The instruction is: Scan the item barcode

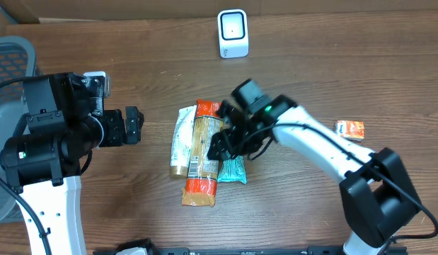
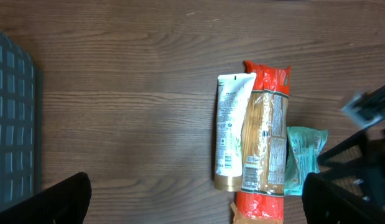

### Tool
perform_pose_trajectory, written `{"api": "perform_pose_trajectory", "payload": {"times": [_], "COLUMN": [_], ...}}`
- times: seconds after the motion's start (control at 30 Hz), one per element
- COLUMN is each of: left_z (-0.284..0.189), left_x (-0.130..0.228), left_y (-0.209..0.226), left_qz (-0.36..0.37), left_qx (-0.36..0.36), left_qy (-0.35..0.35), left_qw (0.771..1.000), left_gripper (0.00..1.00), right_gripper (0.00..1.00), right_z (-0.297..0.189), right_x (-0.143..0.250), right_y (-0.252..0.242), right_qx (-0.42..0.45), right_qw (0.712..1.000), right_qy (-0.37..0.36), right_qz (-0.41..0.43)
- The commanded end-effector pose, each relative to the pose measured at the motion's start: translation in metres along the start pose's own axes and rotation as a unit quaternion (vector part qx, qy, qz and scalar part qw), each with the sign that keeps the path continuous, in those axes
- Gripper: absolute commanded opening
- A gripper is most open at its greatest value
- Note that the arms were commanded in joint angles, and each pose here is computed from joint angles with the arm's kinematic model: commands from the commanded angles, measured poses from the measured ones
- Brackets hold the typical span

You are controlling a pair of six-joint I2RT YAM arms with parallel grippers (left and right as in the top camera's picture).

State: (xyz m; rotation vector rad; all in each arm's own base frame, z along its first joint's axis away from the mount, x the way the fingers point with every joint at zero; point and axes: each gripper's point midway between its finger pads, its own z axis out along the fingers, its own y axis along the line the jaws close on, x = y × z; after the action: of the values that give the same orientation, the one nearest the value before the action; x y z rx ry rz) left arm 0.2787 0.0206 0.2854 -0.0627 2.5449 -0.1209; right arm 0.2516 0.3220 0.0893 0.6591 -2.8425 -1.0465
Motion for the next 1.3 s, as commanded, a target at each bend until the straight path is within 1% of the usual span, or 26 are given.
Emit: {"api": "perform_pose_trajectory", "payload": {"times": [0.0,0.17,0.63,0.8,0.9,1.03,1.27], "left_z": [-0.003,-0.003,-0.003,-0.003,-0.003,-0.003,-0.003], "left_x": [-0.005,-0.005,-0.005,-0.005,-0.005,-0.005,-0.005], "left_y": [-0.001,-0.001,-0.001,-0.001,-0.001,-0.001,-0.001], "left_qz": [0.005,0.005,0.005,0.005,0.005,0.005,0.005], "left_qx": [0.003,0.003,0.003,0.003,0.003,0.003,0.003], "left_qy": [-0.009,-0.009,-0.009,-0.009,-0.009,-0.009,-0.009], "left_qw": [1.0,1.0,1.0,1.0,1.0,1.0,1.0], "left_gripper": [1.0,1.0,1.0,1.0,1.0,1.0,1.0], "right_gripper": [0.76,0.77,0.76,0.76,0.79,0.83,0.83], "right_z": [0.021,0.032,0.039,0.054,0.062,0.057,0.038], "right_x": [0.009,0.014,0.019,0.022,0.024,0.021,0.023], "right_y": [0.008,0.01,0.01,0.001,-0.008,-0.015,-0.043], "right_qx": [0.001,0.021,0.022,0.031,0.038,0.035,0.041], "right_qw": [0.998,0.997,0.995,0.99,0.986,0.983,0.977], "right_qy": [0.006,0.004,0.012,0.025,0.034,0.033,0.043], "right_qz": [0.06,0.074,0.091,0.133,0.161,0.177,0.205]}}
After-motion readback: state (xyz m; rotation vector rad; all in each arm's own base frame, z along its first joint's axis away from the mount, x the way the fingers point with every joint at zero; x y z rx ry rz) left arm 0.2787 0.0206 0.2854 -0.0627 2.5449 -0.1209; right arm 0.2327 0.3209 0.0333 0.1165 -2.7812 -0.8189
